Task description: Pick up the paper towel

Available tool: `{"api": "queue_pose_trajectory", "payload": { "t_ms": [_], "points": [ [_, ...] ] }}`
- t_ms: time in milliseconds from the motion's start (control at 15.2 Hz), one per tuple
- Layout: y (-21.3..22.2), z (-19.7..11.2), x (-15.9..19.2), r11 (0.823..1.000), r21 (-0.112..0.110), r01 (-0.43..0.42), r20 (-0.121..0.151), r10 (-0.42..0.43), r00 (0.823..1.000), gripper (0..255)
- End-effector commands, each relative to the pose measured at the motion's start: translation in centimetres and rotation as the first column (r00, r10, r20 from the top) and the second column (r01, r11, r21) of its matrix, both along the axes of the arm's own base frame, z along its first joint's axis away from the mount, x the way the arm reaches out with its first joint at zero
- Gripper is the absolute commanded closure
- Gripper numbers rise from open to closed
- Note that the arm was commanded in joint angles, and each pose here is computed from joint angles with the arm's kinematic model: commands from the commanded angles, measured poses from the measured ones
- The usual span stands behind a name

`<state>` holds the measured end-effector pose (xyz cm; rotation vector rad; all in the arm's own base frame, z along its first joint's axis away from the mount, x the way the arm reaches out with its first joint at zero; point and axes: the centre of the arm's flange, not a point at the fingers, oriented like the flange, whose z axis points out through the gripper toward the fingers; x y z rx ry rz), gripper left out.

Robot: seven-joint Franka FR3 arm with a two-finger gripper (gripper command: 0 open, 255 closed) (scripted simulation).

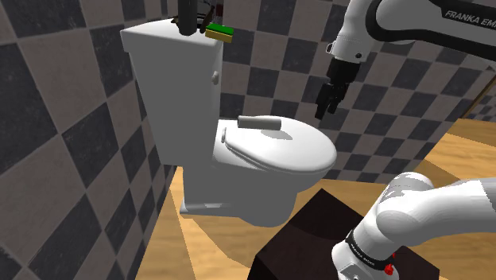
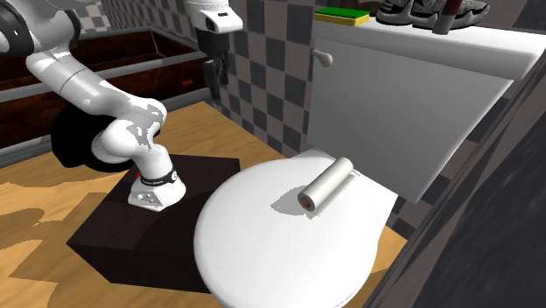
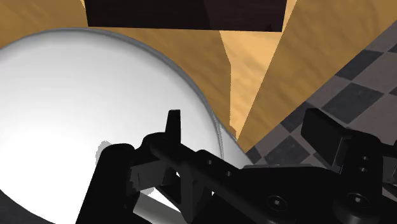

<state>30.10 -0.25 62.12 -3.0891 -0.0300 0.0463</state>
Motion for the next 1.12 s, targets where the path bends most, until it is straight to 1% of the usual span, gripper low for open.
{"api": "queue_pose_trajectory", "payload": {
  "t_ms": [0, 264, 528, 792, 1056],
  "points": [
    [0.0, 0.0, 0.0, 1.0, 0.0, 0.0, 0.0, 0.0, 1.0, 0],
    [-2.9, -2.4, 3.8, 0.995, 0.003, -0.095, 0.003, 0.095, 0.995, 0],
    [-5.3, -4.8, 7.8, 0.982, 0.006, -0.189, 0.006, 0.189, 0.982, 0],
    [-7.4, -7.1, 12.1, 0.96, 0.008, -0.282, 0.01, 0.281, 0.96, 0],
    [-9.1, -9.5, 16.5, 0.928, 0.01, -0.371, 0.013, 0.371, 0.928, 0]
  ]
}}
